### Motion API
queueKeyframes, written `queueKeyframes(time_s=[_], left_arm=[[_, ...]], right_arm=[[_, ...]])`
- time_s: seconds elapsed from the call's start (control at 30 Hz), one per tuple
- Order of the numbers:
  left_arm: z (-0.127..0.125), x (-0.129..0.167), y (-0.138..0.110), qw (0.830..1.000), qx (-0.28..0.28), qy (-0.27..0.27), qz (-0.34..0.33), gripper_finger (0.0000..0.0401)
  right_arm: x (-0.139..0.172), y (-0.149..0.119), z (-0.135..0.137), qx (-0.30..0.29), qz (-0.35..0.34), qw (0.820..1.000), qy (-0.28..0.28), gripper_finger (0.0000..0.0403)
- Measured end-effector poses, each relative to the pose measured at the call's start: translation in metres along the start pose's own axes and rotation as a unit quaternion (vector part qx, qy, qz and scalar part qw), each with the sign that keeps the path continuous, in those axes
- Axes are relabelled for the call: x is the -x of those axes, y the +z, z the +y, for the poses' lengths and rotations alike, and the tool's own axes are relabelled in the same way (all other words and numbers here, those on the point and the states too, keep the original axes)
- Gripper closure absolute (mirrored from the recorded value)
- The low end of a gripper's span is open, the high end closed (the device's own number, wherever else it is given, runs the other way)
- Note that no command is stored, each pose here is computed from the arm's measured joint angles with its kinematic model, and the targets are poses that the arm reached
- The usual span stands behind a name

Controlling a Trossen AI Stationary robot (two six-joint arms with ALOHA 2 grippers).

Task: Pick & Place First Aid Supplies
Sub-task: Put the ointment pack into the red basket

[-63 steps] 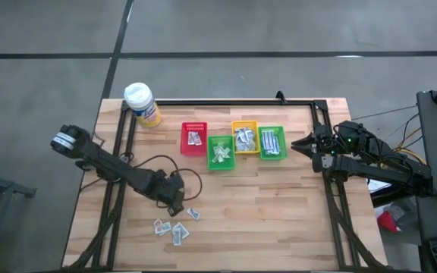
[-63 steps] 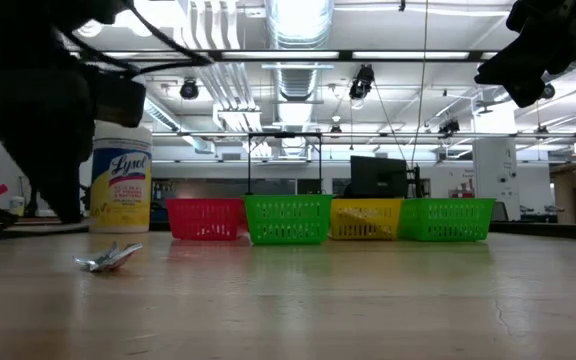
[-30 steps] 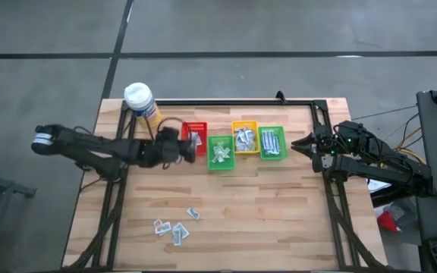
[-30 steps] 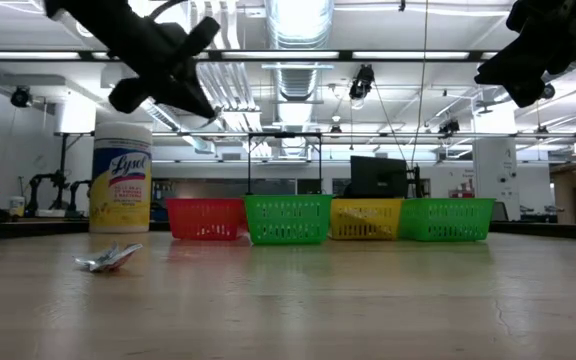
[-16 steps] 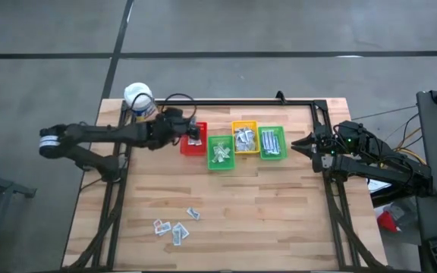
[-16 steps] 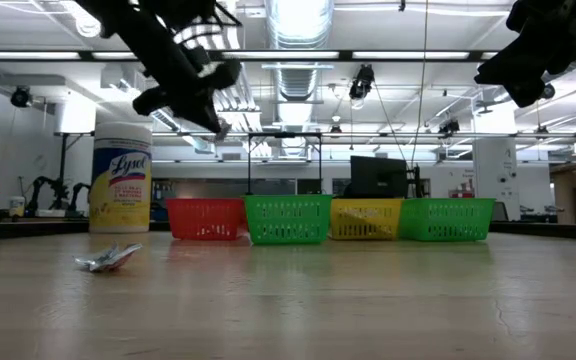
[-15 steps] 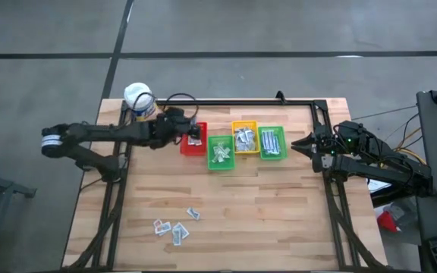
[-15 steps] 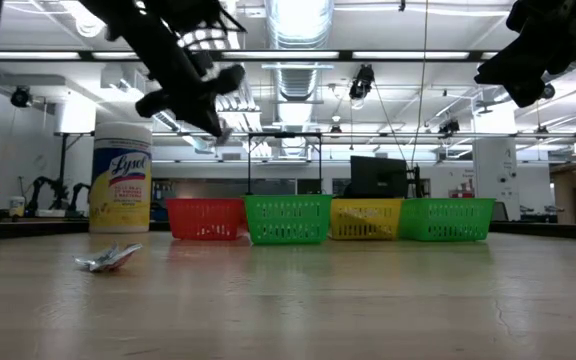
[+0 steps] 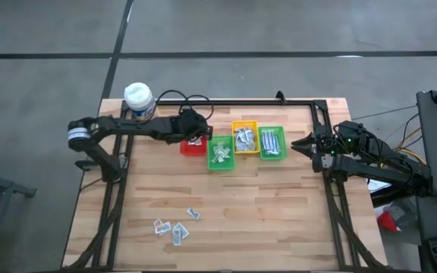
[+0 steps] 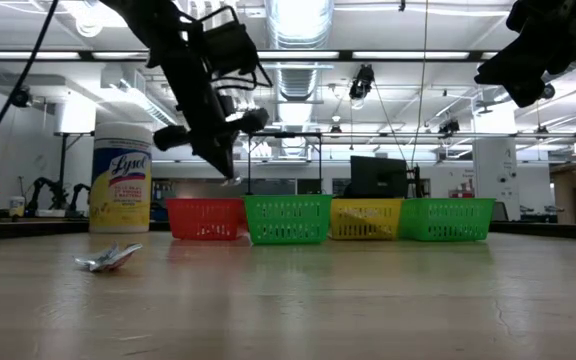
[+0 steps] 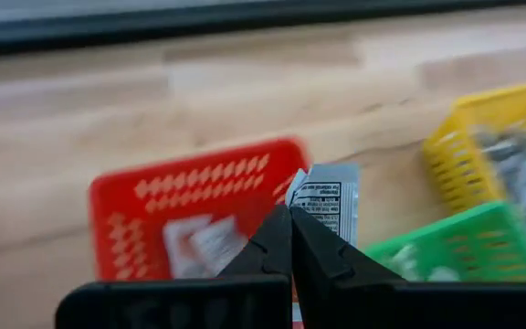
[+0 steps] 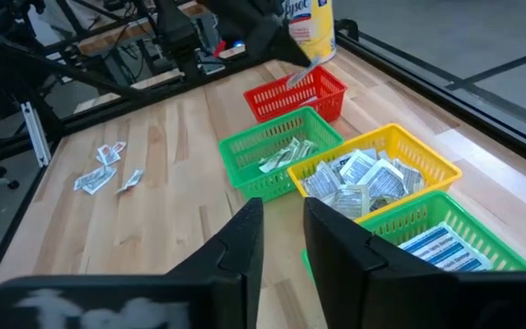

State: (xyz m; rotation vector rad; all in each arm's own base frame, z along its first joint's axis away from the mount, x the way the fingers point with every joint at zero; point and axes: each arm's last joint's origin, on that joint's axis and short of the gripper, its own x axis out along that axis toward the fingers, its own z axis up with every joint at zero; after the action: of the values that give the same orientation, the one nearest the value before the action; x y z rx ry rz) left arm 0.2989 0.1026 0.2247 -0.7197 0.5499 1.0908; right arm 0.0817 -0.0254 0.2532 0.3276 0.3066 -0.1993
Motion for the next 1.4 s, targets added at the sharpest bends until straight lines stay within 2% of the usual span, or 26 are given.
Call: queueKeyframes(time_s=[0.33,0.67,1.07,1.4], left_arm=[[0.020,0.001,-0.017,0.991,0.029,0.102,0.080,0.0401],[0.015,-0.012,-0.021,0.991,0.054,0.100,0.065,0.0401],[0.001,-0.045,-0.029,0.988,0.037,0.135,0.070,0.0401],[-0.004,-0.056,-0.033,0.988,0.035,0.129,0.070,0.0401]], right_arm=[[0.000,0.000,0.000,0.000,0.000,1.000,0.000,0.0319],[0.000,0.000,0.000,0.000,0.000,1.000,0.000,0.0335],[0.000,0.000,0.000,0.000,0.000,1.000,0.000,0.0319],[0.000,0.000,0.000,0.000,0.000,1.000,0.000,0.0324]])
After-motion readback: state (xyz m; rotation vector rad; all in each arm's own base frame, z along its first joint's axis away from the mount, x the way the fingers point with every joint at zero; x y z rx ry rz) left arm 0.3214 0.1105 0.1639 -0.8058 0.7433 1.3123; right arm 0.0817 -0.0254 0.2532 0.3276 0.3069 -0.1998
